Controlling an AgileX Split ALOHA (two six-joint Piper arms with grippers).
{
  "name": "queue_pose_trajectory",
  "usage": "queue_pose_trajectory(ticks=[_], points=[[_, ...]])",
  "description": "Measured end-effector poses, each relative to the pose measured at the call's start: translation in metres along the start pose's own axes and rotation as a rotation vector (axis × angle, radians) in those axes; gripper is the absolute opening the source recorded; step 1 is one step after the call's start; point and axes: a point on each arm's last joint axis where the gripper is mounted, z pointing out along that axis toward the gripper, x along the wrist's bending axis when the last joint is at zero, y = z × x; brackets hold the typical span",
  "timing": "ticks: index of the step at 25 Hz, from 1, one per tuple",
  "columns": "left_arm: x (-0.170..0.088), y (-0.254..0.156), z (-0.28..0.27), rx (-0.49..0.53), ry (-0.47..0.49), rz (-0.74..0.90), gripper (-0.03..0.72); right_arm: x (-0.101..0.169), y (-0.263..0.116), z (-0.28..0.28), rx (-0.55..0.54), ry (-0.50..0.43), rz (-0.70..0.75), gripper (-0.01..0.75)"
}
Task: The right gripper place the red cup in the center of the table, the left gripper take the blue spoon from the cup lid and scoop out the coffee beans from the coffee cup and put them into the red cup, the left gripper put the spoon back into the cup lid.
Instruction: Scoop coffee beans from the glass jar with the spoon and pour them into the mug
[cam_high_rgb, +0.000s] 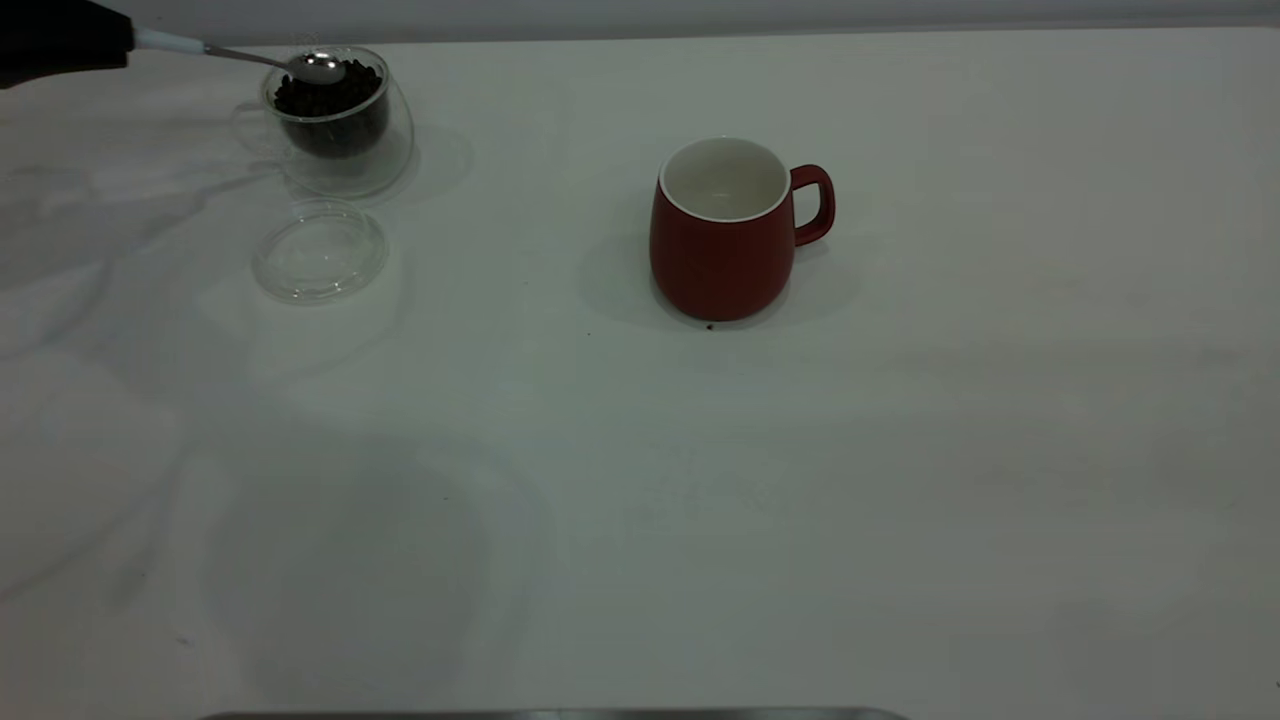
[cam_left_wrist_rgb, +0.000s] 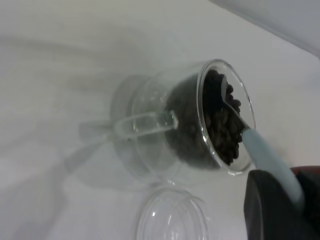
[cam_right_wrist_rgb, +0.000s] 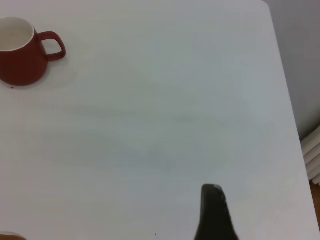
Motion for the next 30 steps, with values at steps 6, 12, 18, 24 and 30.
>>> queue_pose_trajectory(ticks=[6,12,18,24,30], points=[[-0.0047,-0.0005,0.0079,0.014,0.002,0.055,0.124,0.0,0.0,0.0,0.0,0.0,0.0,0.546],[-0.0018,-0.006,0.0075,0.076,0.03,0.089,0.124,0.0,0.0,0.0,0.0,0.0,0.0,0.546],[-0.0012,-0.0076,0.0073,0.093,0.039,0.033,0.124,0.0,0.0,0.0,0.0,0.0,0.0,0.546],[-0.0017,-0.0081,0.0073,0.096,0.039,-0.1,0.124,0.0,0.0,0.0,0.0,0.0,0.0,0.546],[-0.0021,-0.0085,0.0073,0.098,0.042,-0.219,0.124,0.0,0.0,0.0,0.0,0.0,0.0,0.546]])
